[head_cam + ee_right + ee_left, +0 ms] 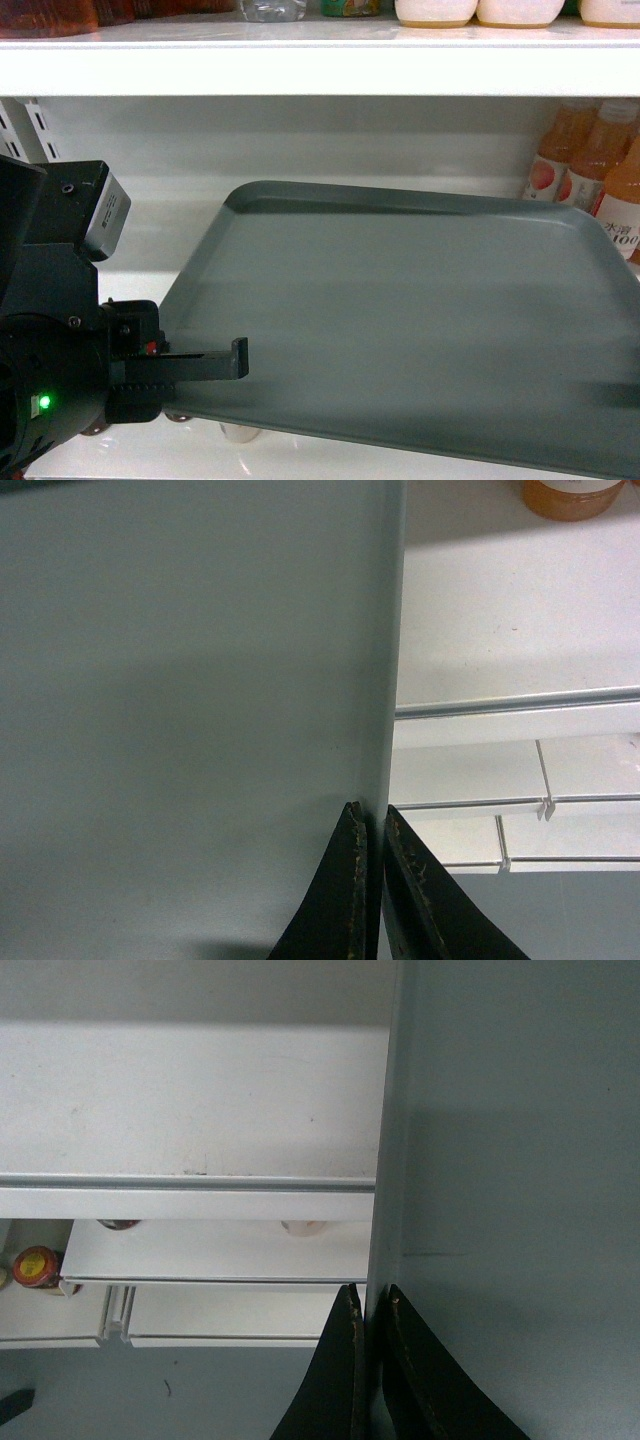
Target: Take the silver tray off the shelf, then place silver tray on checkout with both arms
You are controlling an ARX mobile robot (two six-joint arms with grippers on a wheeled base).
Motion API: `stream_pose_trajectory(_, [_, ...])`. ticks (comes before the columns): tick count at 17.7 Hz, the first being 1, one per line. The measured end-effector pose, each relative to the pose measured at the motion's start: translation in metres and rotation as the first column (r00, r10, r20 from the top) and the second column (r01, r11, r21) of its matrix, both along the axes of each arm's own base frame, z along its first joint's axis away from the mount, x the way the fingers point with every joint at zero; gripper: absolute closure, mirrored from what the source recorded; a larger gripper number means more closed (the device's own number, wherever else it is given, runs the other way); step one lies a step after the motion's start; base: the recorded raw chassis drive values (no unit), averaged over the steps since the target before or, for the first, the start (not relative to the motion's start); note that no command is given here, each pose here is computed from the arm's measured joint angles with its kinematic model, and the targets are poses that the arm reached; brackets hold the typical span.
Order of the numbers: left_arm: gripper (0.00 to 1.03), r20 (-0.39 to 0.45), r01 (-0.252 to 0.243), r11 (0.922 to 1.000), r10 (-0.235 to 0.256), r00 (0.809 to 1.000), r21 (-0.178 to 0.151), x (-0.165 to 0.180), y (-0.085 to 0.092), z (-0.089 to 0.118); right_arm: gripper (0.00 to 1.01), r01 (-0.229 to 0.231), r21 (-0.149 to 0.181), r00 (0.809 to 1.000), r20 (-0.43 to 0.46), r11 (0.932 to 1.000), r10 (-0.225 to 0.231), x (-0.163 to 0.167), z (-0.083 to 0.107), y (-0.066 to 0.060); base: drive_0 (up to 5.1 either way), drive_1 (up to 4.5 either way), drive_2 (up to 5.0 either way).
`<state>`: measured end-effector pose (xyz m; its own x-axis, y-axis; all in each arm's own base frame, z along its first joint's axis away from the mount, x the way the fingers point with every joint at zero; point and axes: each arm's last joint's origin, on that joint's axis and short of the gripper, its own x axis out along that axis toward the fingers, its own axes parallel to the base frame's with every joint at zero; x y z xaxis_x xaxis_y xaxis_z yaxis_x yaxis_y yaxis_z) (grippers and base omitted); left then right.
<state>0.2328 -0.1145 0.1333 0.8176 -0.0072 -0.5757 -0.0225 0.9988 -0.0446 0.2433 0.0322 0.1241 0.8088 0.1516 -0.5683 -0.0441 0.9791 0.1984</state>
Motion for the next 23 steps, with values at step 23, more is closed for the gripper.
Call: stream_pose_trajectory(23, [1.0,0.002,-0.005,1.0,0.005,1.0,0.005,0.0005,0.0006,-0.0004,0.98,-0.004,0.003,1.0,0.001,1.0,0.004,0.0005,0.0001,0.0014,0.1,-4.17,4.3])
